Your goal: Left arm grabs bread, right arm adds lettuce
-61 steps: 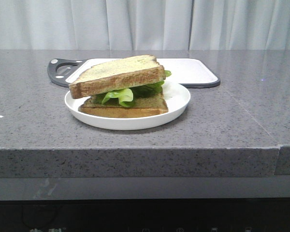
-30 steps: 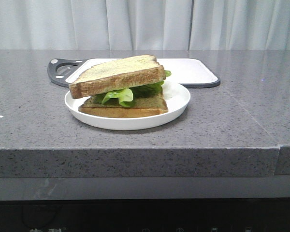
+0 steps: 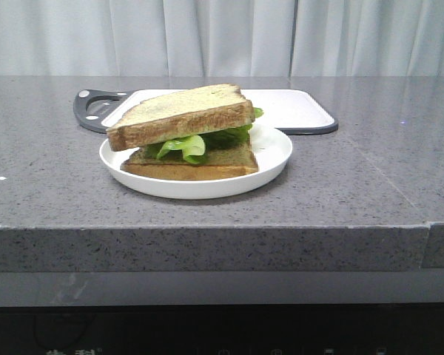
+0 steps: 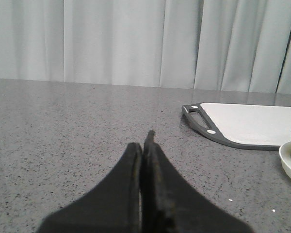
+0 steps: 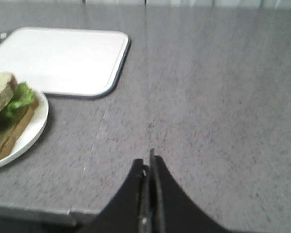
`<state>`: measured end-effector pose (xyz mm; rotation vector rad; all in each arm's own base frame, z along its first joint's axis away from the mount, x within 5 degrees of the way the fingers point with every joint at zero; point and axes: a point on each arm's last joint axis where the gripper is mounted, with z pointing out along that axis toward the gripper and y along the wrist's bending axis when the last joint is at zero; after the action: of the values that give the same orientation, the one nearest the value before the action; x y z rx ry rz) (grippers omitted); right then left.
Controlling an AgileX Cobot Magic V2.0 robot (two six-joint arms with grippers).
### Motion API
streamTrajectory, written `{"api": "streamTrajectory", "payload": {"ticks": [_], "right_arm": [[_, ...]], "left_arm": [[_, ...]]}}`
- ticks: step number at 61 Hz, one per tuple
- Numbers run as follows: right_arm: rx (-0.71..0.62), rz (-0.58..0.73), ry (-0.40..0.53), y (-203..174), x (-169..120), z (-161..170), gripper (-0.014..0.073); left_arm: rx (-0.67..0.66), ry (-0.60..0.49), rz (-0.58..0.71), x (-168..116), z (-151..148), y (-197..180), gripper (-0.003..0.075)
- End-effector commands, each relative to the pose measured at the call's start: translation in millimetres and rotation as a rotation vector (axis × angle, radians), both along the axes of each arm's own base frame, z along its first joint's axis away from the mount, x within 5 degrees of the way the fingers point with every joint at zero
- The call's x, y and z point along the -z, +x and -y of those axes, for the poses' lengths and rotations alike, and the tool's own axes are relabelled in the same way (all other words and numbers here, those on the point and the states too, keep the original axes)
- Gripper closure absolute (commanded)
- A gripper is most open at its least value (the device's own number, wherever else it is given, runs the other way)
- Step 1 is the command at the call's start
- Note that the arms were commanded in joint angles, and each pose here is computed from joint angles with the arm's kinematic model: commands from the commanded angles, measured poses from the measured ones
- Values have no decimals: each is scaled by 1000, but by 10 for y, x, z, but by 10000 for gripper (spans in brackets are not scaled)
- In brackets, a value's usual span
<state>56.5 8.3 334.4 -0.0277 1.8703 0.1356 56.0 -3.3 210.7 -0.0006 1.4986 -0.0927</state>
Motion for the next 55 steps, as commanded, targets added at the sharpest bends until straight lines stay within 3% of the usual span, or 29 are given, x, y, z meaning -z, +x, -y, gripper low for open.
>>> {"api": "streamTrajectory", "payload": {"ticks": [1,10,19,34,55], "right_arm": [[31,225,11,0,61,26,713],[49,340,21,-21,457,43,713],[66,364,21,-33,846,56,713],[114,390,14,-33,1211,84,713],[115,365,13,-17,1301,85,713]], "left_arm": [[-8,-14,93,-63,-9,-21,741],[-8,-14,93,-63,-9,-21,741],[-8,-14,93,-63,-9,-21,741],[-8,-14,93,-63,-9,-21,741],[-8,-14,93,-63,-9,-21,741]]}}
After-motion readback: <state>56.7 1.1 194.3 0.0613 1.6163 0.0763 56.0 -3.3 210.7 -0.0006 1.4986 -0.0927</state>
